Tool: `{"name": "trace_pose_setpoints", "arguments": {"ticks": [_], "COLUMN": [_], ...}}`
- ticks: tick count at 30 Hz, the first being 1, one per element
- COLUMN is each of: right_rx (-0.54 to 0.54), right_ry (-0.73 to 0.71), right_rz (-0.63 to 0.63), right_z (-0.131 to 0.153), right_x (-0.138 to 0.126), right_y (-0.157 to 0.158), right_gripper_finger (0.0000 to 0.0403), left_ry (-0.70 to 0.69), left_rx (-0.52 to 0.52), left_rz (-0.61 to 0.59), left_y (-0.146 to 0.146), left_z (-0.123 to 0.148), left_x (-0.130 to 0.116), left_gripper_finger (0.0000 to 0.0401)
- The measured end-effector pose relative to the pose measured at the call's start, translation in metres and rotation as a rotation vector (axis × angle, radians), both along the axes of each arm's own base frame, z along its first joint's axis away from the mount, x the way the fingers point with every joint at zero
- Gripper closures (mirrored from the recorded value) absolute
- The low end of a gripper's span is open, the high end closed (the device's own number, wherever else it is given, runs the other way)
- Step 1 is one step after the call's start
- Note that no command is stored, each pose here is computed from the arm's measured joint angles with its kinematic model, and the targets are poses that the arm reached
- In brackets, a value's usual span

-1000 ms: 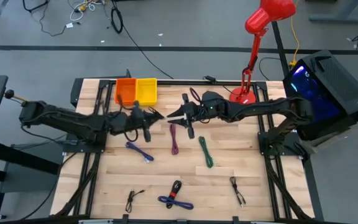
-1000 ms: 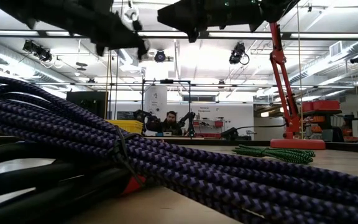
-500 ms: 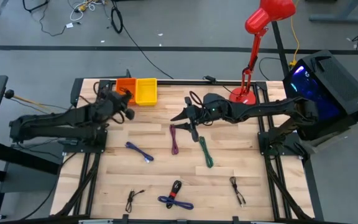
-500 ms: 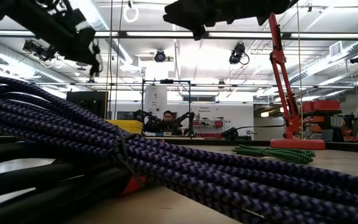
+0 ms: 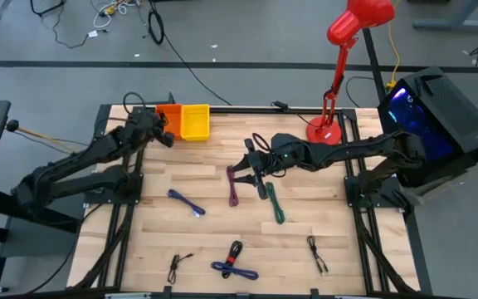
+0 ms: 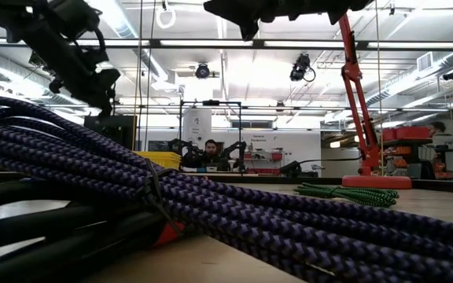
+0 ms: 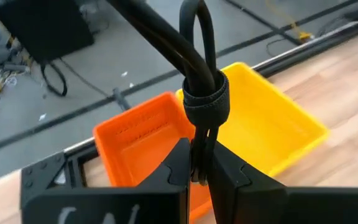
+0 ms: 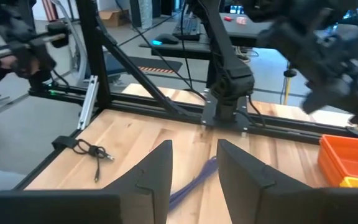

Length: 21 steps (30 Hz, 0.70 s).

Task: Pick & Place USB Port
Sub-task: Put the black USB cable into the orange bin

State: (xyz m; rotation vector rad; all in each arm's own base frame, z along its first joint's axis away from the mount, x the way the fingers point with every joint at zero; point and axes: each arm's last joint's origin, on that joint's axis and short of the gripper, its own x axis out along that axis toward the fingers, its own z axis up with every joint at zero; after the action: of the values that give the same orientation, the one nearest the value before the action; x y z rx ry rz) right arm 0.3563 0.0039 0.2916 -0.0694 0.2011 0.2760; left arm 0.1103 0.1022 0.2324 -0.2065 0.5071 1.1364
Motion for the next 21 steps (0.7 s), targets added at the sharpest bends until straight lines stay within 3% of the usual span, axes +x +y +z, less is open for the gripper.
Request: {"name": "trace_pose_setpoints", "arguments": {"ticks": [9, 16, 21], "right_rx": [-0.012, -0.048, -0.054], "right_ry": [-0.001, 0.024, 0.022], "right_rz": [0.043, 0.003, 0.014], "right_z": [0.000, -0.003, -0.003], "right_x": [0.000, -0.001, -0.001], "right_y": [0.015, 0.023, 0.027], "right_gripper_finger": [0.0277, 0.0277, 0.0277], "left_ry": [-0.014, 0.035, 0.039], "left_rx": [-0.105, -0.236, -0.254], "left_rz": [0.002, 0.038, 0.065], "left_y": [0.032, 0.051, 0.062], "left_z": [-0.015, -0.037, -0.045], "left_x": [0.002, 0.000, 0.000], "left_gripper_finger": [0.0371, 0.0371, 0.0371]}}
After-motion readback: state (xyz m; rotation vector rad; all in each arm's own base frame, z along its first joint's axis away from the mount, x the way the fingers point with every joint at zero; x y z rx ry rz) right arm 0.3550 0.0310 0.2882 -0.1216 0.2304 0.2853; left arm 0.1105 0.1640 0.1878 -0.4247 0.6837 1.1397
